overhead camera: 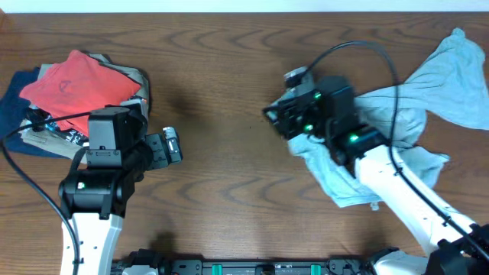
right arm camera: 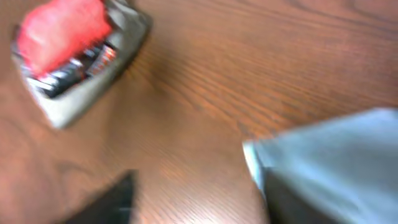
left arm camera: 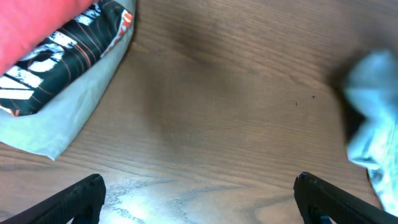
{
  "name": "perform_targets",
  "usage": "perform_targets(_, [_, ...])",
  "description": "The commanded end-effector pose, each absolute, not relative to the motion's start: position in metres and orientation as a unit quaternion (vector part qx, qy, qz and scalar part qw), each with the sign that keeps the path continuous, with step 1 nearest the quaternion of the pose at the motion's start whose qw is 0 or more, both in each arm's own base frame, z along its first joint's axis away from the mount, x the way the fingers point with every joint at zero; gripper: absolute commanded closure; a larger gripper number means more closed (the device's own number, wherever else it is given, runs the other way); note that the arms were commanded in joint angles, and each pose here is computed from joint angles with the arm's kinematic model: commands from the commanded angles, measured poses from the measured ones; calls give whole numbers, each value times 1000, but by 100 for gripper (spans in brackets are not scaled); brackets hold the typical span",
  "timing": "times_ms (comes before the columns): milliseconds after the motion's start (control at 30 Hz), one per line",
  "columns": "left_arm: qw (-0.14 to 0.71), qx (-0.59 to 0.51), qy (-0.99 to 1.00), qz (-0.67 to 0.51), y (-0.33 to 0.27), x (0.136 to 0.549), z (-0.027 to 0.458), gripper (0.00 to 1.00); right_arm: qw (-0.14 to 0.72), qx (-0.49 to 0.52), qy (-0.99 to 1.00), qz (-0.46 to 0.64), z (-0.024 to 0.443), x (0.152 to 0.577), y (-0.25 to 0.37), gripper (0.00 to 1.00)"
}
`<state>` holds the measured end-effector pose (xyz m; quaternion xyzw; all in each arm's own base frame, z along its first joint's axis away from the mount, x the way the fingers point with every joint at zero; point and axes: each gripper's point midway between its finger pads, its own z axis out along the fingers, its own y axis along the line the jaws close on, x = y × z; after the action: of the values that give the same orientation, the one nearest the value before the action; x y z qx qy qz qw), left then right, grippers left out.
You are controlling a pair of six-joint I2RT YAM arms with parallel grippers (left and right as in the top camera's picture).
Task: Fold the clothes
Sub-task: 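Lift the T-shirt with the right gripper and drag it toward center, then grasp the T-shirt's left side with the left gripper and pull left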
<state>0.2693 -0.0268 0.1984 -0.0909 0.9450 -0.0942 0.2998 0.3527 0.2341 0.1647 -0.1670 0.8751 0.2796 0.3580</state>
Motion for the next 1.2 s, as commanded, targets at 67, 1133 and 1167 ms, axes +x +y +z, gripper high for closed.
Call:
perform_targets(67, [283,-78,944,-153,-48,277,198,2,394,-88,909,101,155,380,158,1])
perform_targets(1133, [79,16,942,-326,-345,274,29,1,244,181,952,-40,139,297,-60,1])
perform_targets(1167, [80,18,940,-331,-352,273,26,2,244,181,952,-40,139,297,-60,1])
